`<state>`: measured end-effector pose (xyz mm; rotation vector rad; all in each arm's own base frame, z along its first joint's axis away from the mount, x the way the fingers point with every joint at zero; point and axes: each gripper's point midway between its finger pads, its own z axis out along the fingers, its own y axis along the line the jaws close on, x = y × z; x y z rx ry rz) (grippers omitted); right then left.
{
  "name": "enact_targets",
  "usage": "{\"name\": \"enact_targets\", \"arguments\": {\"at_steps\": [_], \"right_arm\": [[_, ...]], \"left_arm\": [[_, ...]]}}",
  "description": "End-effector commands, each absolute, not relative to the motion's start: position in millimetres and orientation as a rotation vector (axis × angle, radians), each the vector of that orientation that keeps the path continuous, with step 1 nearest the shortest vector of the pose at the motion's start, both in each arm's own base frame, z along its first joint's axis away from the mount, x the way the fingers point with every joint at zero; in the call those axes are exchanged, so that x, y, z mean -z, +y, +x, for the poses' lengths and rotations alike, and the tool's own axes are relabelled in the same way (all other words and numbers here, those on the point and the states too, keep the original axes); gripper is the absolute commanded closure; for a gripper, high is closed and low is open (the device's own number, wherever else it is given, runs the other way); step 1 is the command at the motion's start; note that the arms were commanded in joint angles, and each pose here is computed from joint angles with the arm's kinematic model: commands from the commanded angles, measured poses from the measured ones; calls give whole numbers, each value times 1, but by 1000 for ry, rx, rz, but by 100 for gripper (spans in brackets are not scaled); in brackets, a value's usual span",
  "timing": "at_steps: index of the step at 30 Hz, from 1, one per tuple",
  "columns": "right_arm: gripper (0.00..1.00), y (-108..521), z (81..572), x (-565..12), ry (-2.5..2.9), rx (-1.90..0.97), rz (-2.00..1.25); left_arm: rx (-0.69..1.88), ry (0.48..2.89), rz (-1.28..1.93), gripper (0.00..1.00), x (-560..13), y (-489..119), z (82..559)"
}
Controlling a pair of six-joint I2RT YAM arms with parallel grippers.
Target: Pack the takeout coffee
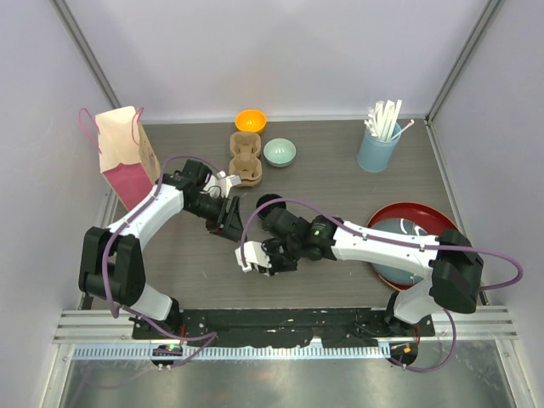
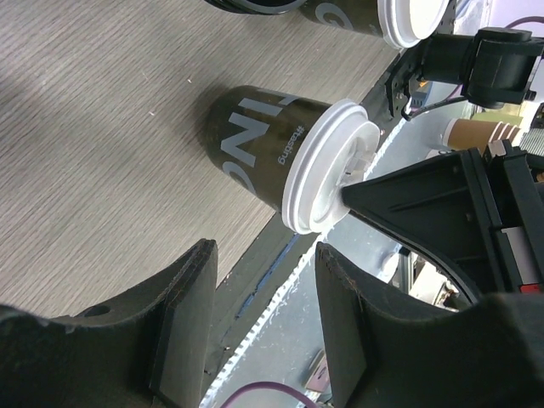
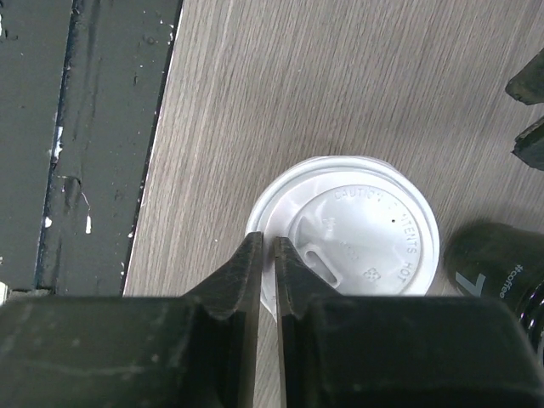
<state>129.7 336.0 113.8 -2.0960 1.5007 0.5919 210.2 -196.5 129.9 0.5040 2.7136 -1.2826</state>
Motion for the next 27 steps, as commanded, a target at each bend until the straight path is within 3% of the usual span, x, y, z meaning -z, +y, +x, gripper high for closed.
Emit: {"name": "enact_targets", "arguments": {"at_steps": [1, 10, 27], "right_arm": [[89, 341, 132, -128, 1491, -590, -2076], [97, 345, 128, -145, 1535, -639, -2032], [99, 347, 124, -223, 1581, -729, -1828]], "left_arm": [[1310, 2654, 548, 47, -144, -199, 214], [1309, 2653, 549, 47, -145, -198, 215], [1258, 2635, 501, 47, -159, -184, 229]]}}
